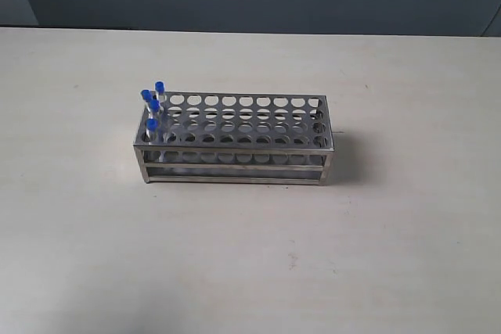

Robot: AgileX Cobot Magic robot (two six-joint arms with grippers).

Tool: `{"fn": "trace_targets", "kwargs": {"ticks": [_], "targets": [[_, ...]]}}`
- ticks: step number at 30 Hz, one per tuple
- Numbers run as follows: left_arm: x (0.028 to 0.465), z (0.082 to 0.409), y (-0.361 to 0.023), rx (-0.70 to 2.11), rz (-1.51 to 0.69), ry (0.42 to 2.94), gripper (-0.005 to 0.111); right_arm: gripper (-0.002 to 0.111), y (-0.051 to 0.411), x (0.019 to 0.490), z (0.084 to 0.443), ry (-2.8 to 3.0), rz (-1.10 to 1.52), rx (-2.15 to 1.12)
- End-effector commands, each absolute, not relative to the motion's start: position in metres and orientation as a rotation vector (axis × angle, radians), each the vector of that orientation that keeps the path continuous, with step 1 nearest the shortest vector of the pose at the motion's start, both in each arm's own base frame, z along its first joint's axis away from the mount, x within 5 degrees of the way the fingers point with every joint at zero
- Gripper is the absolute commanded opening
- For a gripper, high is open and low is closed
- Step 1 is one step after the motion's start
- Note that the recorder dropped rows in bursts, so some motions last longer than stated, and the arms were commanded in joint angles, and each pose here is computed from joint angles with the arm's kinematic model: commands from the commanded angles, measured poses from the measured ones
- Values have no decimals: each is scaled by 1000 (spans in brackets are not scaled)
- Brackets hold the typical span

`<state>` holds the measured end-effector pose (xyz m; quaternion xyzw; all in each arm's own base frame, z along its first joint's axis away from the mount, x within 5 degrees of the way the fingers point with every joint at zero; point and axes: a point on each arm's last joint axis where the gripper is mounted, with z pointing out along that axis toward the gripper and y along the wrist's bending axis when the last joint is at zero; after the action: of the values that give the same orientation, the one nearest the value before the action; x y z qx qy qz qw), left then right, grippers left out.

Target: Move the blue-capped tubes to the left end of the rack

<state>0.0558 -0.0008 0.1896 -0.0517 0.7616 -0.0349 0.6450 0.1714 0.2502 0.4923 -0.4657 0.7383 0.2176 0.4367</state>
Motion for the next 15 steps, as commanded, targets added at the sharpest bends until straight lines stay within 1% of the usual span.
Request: {"fn": "trace_targets", "kwargs": {"ticks": [1, 4, 7, 9, 10, 11, 13, 14, 15], "targets": [[56, 192, -1, -113, -79, 1717, 1, 47, 220, 165, 490, 1854, 421, -1113], [56, 192, -1, -113, -79, 1717, 1, 47, 183, 155, 485, 1823, 442, -1010], [56, 192, -1, -113, -79, 1717, 1, 47, 157, 152, 475, 1823, 461, -906], [56, 192, -1, -113, -79, 1717, 1, 47, 130, 150, 454, 1840, 480, -766], [56, 192, -1, -113, -79, 1717, 1, 47, 109, 146, 441, 1825, 460, -652], [56, 192, -1, -113, -79, 1717, 1, 47, 98, 144, 431, 1825, 447, -596], [56, 192, -1, -113, -79, 1717, 1, 47, 70, 133, 400, 1815, 402, -440], [56, 192, -1, -113, -79, 1717, 1, 47, 54, 123, 374, 1816, 348, -358], [56, 192, -1, -113, -79, 1717, 1, 47, 45, 117, 361, 1810, 315, -310]]}}
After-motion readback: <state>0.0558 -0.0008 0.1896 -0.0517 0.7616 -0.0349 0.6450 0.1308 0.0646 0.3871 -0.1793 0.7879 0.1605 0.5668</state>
